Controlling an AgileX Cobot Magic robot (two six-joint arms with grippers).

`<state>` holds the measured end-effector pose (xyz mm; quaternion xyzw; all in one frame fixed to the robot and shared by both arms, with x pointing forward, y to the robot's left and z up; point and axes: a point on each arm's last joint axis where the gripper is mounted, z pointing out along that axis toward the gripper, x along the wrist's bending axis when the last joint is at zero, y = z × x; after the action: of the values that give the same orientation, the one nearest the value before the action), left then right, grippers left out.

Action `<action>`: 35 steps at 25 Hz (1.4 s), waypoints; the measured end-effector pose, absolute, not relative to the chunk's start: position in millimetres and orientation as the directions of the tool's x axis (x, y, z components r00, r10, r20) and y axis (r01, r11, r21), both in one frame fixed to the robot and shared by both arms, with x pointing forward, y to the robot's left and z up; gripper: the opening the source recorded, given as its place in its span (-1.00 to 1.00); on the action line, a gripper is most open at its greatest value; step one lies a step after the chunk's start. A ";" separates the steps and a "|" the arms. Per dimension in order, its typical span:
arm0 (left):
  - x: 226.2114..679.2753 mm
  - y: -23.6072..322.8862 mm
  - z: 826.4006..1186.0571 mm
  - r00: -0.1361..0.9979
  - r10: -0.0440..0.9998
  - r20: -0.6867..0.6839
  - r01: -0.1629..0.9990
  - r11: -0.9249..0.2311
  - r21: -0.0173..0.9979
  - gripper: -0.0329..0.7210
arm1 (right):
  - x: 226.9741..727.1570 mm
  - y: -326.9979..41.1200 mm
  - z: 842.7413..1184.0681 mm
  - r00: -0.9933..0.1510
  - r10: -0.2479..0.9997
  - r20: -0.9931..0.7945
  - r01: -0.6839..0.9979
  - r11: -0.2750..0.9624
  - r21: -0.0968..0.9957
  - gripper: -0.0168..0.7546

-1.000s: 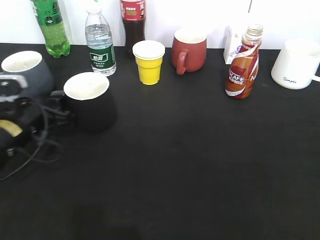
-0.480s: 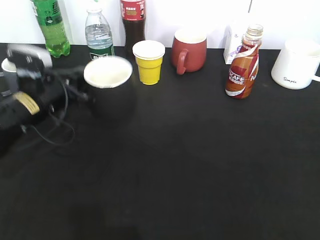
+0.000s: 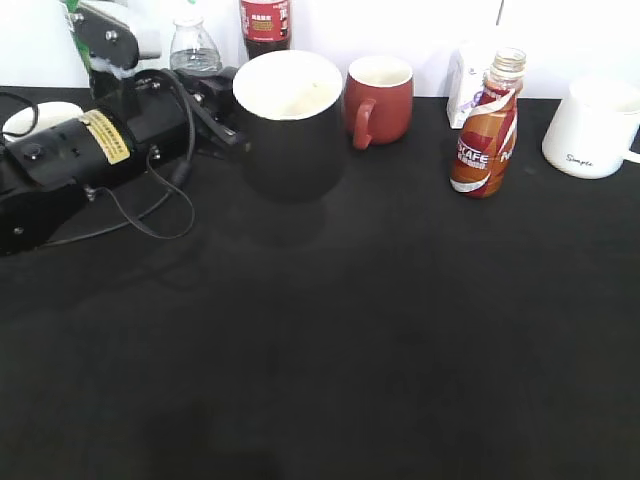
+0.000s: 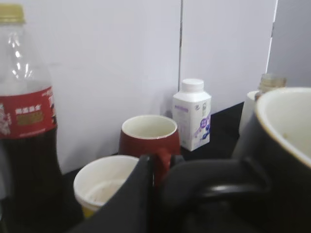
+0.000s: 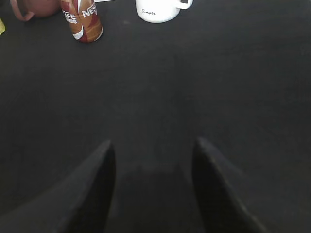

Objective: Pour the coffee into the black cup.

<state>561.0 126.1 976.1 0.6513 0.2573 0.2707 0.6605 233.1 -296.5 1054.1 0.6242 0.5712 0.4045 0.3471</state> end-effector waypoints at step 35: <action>562.0 125.2 965.2 0.724 0.689 0.011 0.019 -0.036 0.999 -0.74 | 561.4 -255.7 899.5 -0.441 0.889 0.121 0.249 -0.008 0.969 0.59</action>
<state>562.0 125.2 965.2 0.6707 0.2639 0.2611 0.6422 561.4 -255.7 899.5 0.4427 0.6424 0.5550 0.2886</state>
